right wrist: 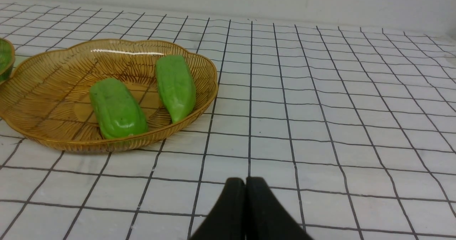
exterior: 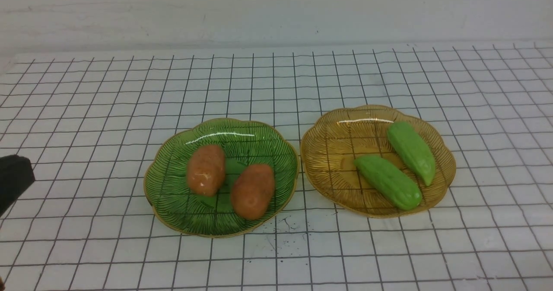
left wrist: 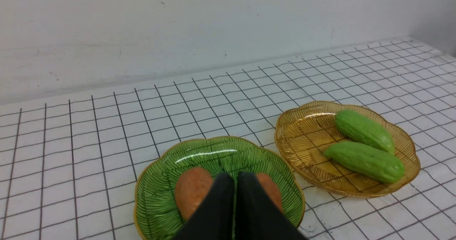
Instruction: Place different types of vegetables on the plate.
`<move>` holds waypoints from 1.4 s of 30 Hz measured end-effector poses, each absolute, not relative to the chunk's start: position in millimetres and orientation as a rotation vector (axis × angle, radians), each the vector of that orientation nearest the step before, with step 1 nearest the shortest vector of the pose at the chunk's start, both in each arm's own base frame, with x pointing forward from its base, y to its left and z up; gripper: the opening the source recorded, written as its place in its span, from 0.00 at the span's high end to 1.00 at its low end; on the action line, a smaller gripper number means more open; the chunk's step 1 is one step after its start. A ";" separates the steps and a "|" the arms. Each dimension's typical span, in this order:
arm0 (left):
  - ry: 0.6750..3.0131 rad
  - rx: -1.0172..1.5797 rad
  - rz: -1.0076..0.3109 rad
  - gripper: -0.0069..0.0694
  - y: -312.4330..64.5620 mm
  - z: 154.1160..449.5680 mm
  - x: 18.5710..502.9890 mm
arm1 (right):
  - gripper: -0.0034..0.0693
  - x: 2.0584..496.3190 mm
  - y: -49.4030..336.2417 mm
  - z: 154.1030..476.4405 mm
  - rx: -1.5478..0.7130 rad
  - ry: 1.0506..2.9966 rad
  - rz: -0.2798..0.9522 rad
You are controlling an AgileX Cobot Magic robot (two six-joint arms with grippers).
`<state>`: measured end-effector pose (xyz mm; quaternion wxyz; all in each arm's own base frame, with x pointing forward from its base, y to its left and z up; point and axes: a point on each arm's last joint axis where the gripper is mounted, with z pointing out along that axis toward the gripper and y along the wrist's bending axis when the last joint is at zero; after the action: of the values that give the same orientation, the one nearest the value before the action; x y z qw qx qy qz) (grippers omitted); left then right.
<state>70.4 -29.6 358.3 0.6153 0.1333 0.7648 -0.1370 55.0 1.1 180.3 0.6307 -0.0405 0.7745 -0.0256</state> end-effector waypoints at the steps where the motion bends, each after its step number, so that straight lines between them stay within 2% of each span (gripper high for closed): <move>1: 1.762 0.307 -0.316 0.92 -29.7 358.3 70.4 | 0.97 55.0 1.1 180.3 -0.093 1.773 -0.059; 11: 1.773 0.313 -0.302 0.92 -29.7 354.6 72.0 | 0.97 55.0 1.1 180.2 -0.093 1.774 -0.059; 16: 1.816 0.302 -0.263 0.92 -29.0 322.9 78.6 | 0.97 55.0 1.1 180.3 -0.093 1.774 -0.059; 27: 1.886 0.066 -0.039 0.92 -3.8 211.2 55.0 | 0.97 55.0 1.1 180.5 -0.093 1.774 -0.059; 31: 1.902 0.041 -0.016 0.92 -2.0 184.9 51.6 | 0.97 55.0 1.1 180.5 -0.093 1.774 -0.059; 34: 1.912 0.040 -0.015 0.92 -1.9 170.7 51.1 | 0.97 55.0 1.1 180.5 -0.093 1.774 -0.059; 42: 1.891 0.042 -0.013 0.92 -1.9 170.3 52.0 | 0.97 55.0 1.0 180.4 -0.092 1.775 -0.059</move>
<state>52.0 -1.9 170.3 0.5852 0.0179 0.8107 -0.0055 55.0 1.0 180.4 0.6300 -0.0403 0.7751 -0.0257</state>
